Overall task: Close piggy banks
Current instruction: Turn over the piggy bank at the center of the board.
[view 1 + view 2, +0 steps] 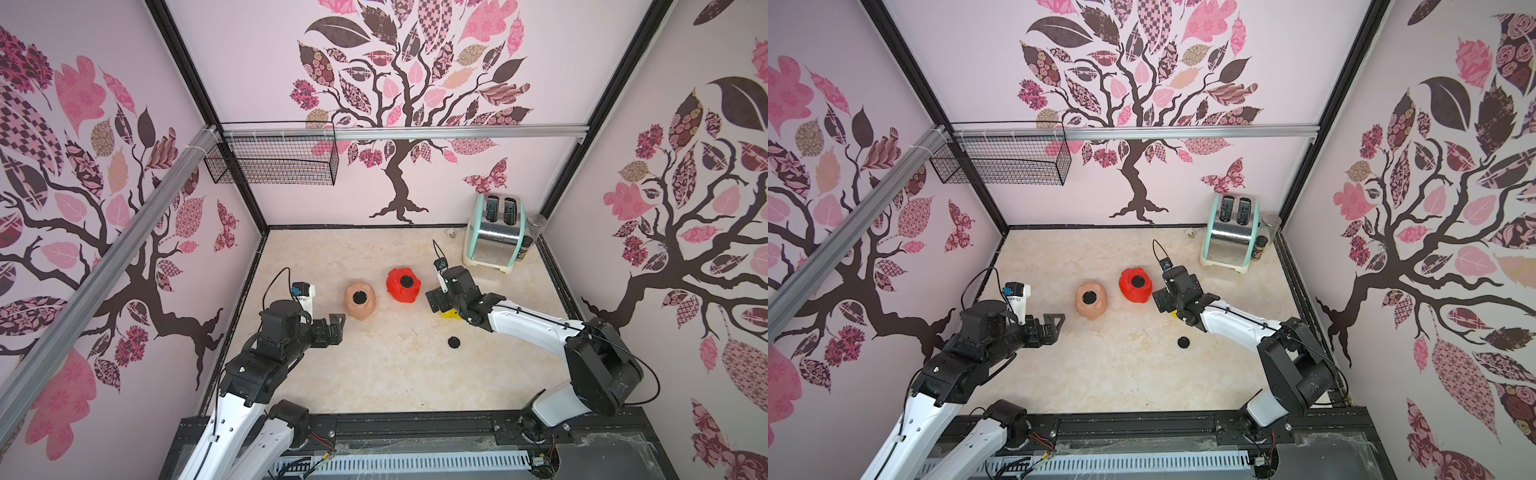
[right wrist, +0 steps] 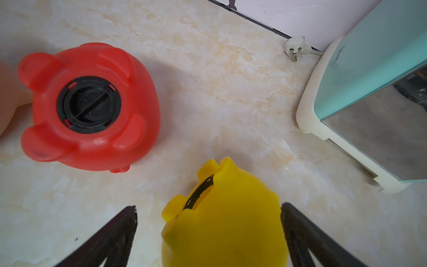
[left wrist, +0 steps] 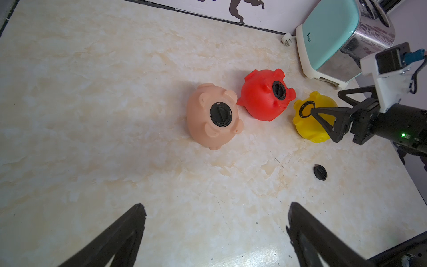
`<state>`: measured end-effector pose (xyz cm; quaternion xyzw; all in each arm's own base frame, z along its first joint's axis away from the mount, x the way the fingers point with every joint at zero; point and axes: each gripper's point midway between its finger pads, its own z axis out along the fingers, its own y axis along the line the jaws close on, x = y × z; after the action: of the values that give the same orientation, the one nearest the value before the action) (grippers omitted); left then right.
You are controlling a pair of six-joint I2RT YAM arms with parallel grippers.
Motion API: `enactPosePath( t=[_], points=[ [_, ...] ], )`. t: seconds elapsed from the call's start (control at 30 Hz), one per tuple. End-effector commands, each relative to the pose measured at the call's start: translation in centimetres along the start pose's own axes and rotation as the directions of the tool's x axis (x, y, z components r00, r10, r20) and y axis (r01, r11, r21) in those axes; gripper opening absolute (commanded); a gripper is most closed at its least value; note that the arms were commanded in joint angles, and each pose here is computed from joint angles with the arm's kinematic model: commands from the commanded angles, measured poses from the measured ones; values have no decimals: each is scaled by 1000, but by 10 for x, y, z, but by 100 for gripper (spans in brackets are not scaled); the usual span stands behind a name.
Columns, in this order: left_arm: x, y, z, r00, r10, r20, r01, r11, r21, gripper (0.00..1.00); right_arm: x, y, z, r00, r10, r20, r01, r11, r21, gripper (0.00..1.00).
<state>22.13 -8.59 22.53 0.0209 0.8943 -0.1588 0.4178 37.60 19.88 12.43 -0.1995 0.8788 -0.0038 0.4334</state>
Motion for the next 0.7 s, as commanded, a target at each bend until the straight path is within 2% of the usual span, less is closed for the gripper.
enactPosePath(
  t=[0.0,0.2,0.67],
  points=[
    [-1,-3,1,1000,10,5,-10,1000,16,98,-4,-2,2,1000,-5,-7,5,1000,26,100],
    [-1,-3,2,1000,10,2,-10,1000,16,98,5,0,6,999,-26,-32,27,999,21,100],
    [-1,-4,2,1000,11,3,-11,1000,21,98,12,-16,-3,997,-49,-66,56,994,99,100]
  ],
)
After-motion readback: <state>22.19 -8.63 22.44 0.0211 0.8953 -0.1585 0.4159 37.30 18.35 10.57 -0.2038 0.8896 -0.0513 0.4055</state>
